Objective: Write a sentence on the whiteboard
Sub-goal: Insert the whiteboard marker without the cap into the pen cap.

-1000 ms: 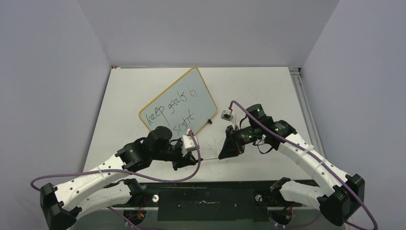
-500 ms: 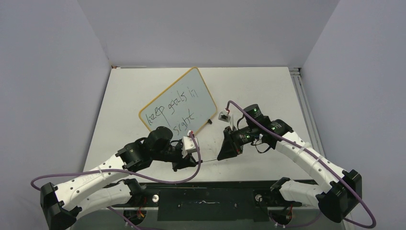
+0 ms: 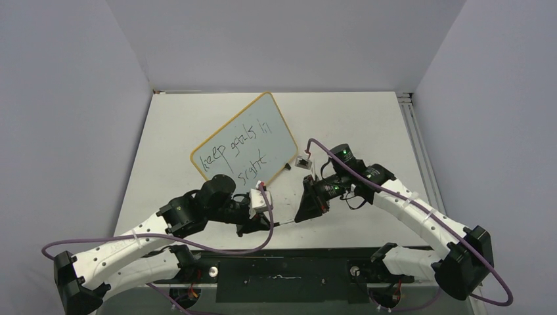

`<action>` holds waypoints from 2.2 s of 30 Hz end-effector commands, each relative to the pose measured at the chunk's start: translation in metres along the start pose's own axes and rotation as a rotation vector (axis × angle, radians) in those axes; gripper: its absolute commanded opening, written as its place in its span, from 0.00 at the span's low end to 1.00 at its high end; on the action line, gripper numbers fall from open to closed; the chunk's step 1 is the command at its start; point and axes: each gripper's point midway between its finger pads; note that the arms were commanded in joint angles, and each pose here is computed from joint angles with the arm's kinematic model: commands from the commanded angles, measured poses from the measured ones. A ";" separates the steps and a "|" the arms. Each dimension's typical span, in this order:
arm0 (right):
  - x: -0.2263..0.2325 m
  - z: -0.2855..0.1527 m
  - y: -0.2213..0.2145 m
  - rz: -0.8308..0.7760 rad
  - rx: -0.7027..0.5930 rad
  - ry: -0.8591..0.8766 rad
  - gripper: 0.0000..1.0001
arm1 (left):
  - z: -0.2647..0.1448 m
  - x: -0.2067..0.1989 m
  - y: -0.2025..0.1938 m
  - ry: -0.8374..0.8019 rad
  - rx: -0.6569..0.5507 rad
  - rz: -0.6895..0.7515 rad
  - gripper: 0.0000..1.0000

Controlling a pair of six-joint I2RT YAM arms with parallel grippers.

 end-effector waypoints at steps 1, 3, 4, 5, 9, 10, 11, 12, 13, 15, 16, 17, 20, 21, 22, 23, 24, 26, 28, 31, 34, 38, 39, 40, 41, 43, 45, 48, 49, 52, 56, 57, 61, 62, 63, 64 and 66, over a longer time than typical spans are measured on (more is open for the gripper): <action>0.005 0.008 0.002 -0.043 0.013 0.041 0.05 | -0.003 0.000 0.035 -0.009 -0.116 0.058 0.00; 0.007 0.010 0.004 -0.053 0.007 0.050 0.05 | -0.003 0.000 0.040 -0.012 -0.134 0.049 0.00; 0.009 0.011 0.006 -0.058 0.002 0.058 0.05 | -0.002 0.001 0.043 -0.011 -0.145 0.049 0.00; 0.010 0.013 0.007 -0.060 -0.003 0.066 0.05 | -0.002 0.001 0.045 -0.011 -0.152 0.047 0.00; 0.012 0.018 0.006 -0.055 -0.010 0.088 0.05 | -0.002 0.003 0.052 0.000 -0.178 0.033 0.00; 0.012 0.019 0.006 -0.056 -0.012 0.091 0.05 | -0.001 0.004 0.053 0.001 -0.187 0.030 0.00; 0.012 0.020 0.005 -0.055 -0.011 0.095 0.05 | -0.001 0.003 0.055 -0.001 -0.195 0.027 0.00; 0.012 0.021 0.005 -0.055 -0.011 0.098 0.05 | -0.001 0.003 0.057 -0.002 -0.201 0.025 0.00; 0.013 0.022 0.005 -0.055 -0.009 0.101 0.05 | -0.001 0.004 0.058 -0.001 -0.208 0.023 0.00; 0.014 0.023 0.004 -0.057 -0.008 0.103 0.05 | -0.001 0.005 0.061 0.008 -0.220 0.021 0.00; 0.013 0.024 0.004 -0.057 -0.008 0.104 0.05 | -0.002 0.006 0.064 0.012 -0.232 0.023 0.00; 0.013 0.024 0.005 -0.056 -0.010 0.105 0.05 | -0.002 0.006 0.066 0.015 -0.240 0.026 0.00; 0.013 0.026 0.004 -0.053 -0.011 0.110 0.05 | -0.002 0.007 0.071 0.015 -0.260 0.023 0.00; 0.013 0.026 0.004 -0.052 -0.012 0.111 0.05 | -0.002 0.006 0.072 0.013 -0.265 0.012 0.00; 0.013 0.027 0.004 -0.050 -0.013 0.112 0.05 | -0.002 0.006 0.073 0.012 -0.267 0.008 0.00; 0.013 0.027 0.003 -0.049 -0.012 0.113 0.05 | -0.002 0.007 0.074 0.013 -0.269 0.008 0.00; 0.013 0.028 0.003 -0.049 -0.012 0.115 0.05 | -0.002 0.007 0.074 0.015 -0.273 0.009 0.00; 0.012 0.029 0.003 -0.048 -0.010 0.114 0.05 | -0.003 0.007 0.076 0.018 -0.281 0.010 0.00; 0.011 0.030 0.002 -0.045 -0.006 0.114 0.05 | -0.003 0.008 0.079 0.022 -0.289 0.010 0.00; 0.011 0.031 0.001 -0.045 0.000 0.115 0.05 | -0.002 0.009 0.080 0.025 -0.293 0.009 0.00; 0.010 0.032 0.000 -0.044 0.002 0.113 0.05 | -0.002 0.010 0.082 0.029 -0.301 0.007 0.00; 0.009 0.033 -0.001 -0.045 0.004 0.114 0.05 | -0.003 0.011 0.085 0.035 -0.316 0.005 0.00; 0.009 0.033 -0.002 -0.042 0.007 0.115 0.05 | -0.003 0.012 0.087 0.038 -0.320 0.006 0.00; 0.008 0.034 -0.002 -0.042 0.007 0.115 0.05 | -0.003 0.012 0.088 0.040 -0.325 0.007 0.00; 0.008 0.034 -0.002 -0.041 0.009 0.115 0.05 | -0.004 0.013 0.089 0.043 -0.328 0.008 0.00; 0.008 0.034 -0.003 -0.041 0.010 0.115 0.05 | -0.003 0.014 0.089 0.047 -0.330 0.006 0.00; 0.007 0.035 -0.004 -0.038 0.009 0.114 0.05 | -0.003 0.014 0.091 0.049 -0.337 0.006 0.00; 0.006 0.035 -0.004 -0.039 0.009 0.113 0.05 | -0.004 0.014 0.093 0.048 -0.348 0.003 0.00; 0.007 0.035 -0.005 -0.040 0.010 0.115 0.05 | -0.003 0.014 0.093 0.050 -0.350 0.003 0.00; 0.007 0.036 -0.005 -0.041 0.009 0.117 0.05 | -0.004 0.014 0.095 0.050 -0.359 0.001 0.00; 0.008 0.037 -0.005 -0.036 0.001 0.126 0.05 | -0.003 0.014 0.097 0.048 -0.370 -0.003 0.00; 0.009 0.037 -0.005 -0.035 0.001 0.129 0.05 | -0.003 0.014 0.098 0.048 -0.375 -0.004 0.00; 0.009 0.038 -0.006 -0.030 -0.005 0.136 0.05 | -0.003 0.014 0.099 0.046 -0.382 -0.006 0.00; 0.009 0.039 -0.006 -0.031 -0.006 0.138 0.05 | -0.003 0.015 0.099 0.047 -0.382 -0.006 0.00; 0.010 0.039 -0.006 -0.030 -0.008 0.139 0.05 | -0.003 0.015 0.099 0.049 -0.382 -0.007 0.00; 0.010 0.039 -0.006 -0.032 -0.009 0.142 0.05 | -0.003 0.015 0.099 0.052 -0.383 -0.007 0.00; 0.010 0.040 -0.006 -0.031 -0.008 0.143 0.05 | -0.003 0.016 0.100 0.055 -0.388 -0.006 0.00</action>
Point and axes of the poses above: each gripper's point midway between its finger pads, its own z axis out along the fingers, its own x axis along the line the jaws close on, y = z × x, and after that the axes turned 12 degrees about z, right-handed
